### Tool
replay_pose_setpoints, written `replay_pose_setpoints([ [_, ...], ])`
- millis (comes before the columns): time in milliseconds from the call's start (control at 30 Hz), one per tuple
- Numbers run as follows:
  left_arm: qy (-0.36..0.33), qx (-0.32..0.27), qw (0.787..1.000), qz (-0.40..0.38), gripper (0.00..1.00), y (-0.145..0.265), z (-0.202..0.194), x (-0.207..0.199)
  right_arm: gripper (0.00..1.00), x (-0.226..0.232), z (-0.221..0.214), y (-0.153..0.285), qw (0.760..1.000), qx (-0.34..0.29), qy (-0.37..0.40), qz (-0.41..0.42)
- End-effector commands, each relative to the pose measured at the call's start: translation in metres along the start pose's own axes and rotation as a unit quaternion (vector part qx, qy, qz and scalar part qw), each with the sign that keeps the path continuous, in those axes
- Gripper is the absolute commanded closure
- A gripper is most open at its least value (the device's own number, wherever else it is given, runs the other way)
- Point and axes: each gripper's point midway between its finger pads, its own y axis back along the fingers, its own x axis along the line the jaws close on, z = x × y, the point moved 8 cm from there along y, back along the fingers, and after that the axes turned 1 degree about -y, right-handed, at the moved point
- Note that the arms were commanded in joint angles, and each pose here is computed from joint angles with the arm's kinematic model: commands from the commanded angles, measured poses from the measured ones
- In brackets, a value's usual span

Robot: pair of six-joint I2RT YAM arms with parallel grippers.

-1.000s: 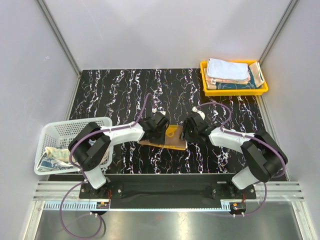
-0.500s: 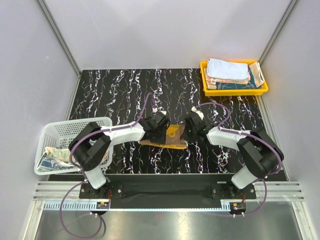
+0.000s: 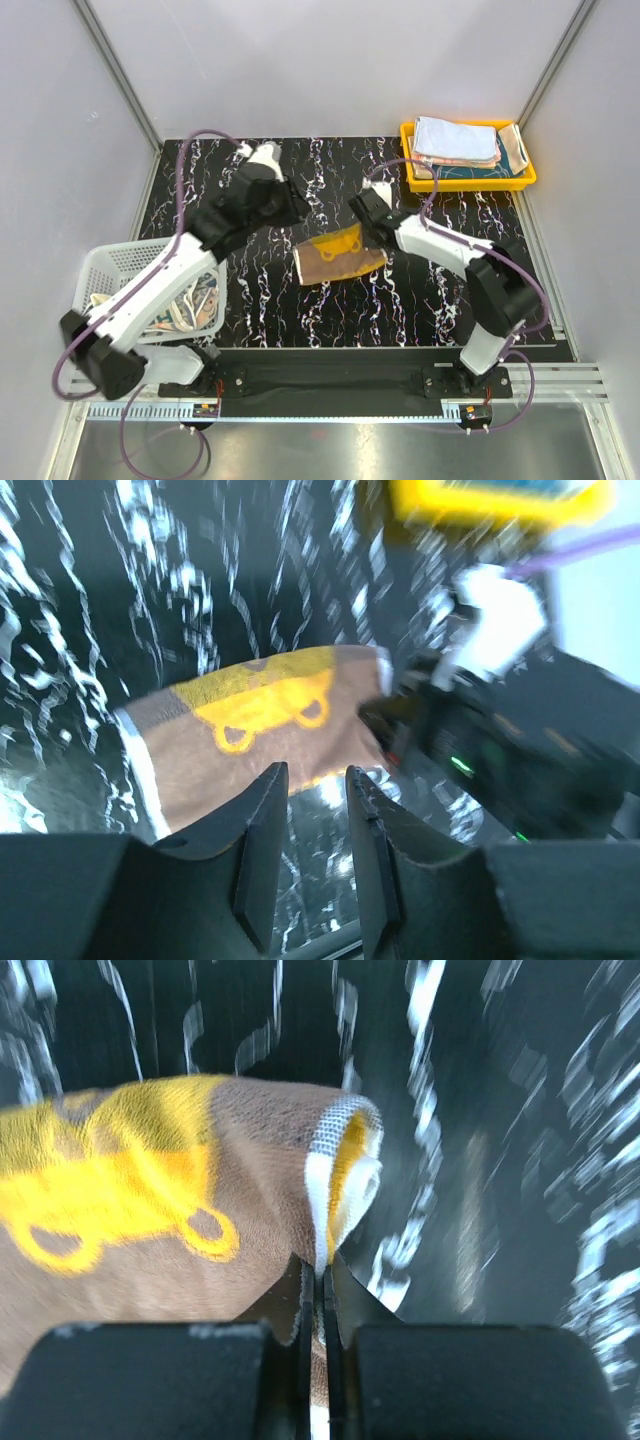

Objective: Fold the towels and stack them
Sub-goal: Neatly place the folded towel into the bin

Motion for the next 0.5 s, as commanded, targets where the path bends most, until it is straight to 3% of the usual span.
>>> replay_pose_setpoints([
  [0,-0.01,-0.003,1.0,0.027,0.65,0.027,0.003,0.017,1.0,-0.012,0.042,-0.005,0.989,-0.049,0.091,-0.103],
  [267,-0.038,-0.015,0.997,0.061,0.64,0.054,-0.001,0.051,1.0,-0.054,0.171,-0.037,0.97,-0.116,0.128,-0.174],
  [467,-0.082,-0.006,0.993,0.08,0.64,0.057,0.001,0.063,1.0,-0.086,0.234,-0.085,0.955,-0.123,0.158,-0.218],
])
